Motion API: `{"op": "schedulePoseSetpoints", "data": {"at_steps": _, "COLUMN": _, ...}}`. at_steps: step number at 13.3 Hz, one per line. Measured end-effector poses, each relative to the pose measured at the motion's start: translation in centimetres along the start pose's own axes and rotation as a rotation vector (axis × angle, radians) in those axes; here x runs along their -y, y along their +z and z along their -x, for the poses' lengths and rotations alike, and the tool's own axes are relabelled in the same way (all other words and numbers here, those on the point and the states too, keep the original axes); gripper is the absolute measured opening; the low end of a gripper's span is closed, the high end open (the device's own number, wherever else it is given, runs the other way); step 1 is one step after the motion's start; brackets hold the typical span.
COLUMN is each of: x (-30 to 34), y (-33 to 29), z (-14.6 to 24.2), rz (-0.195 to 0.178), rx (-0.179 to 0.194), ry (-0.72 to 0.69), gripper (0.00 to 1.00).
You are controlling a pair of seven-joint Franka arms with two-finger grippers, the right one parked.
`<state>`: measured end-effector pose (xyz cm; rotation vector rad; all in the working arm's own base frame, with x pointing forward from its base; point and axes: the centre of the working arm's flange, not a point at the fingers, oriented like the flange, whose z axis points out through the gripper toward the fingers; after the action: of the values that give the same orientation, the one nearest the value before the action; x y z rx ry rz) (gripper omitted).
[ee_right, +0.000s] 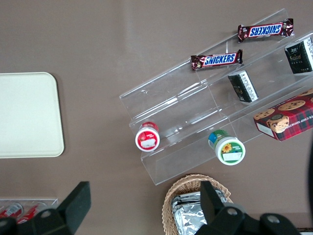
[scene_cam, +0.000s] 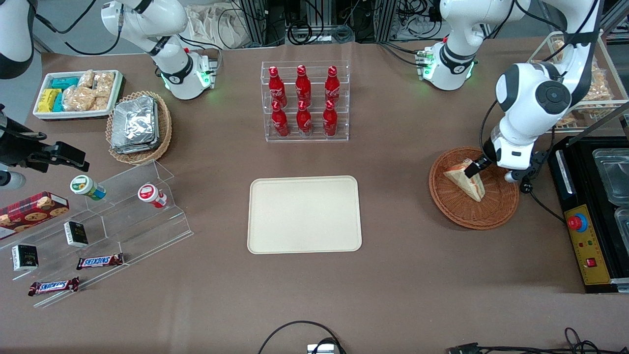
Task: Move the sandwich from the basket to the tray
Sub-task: 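Close the left gripper on the sandwich's wrapped edge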
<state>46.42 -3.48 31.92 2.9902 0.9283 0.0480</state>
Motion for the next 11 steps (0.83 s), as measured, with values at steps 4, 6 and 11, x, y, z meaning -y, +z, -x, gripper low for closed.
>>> {"op": "schedulePoseSetpoints", "data": {"at_steps": 4, "x": 0.4, "y": 2.5, "z": 0.9, "rz": 0.004, "rx": -0.005, "ry": -0.029, "gripper": 1.00}}
{"op": "schedulePoseSetpoints", "data": {"at_steps": 6, "x": 0.6, "y": 3.7, "z": 1.2, "rz": 0.005, "rx": -0.007, "ry": -0.037, "gripper": 1.00}}
{"op": "schedulePoseSetpoints", "data": {"at_steps": 11, "x": 0.6, "y": 6.3, "z": 1.6, "rz": 0.001, "rx": -0.003, "ry": -0.054, "gripper": 1.00}}
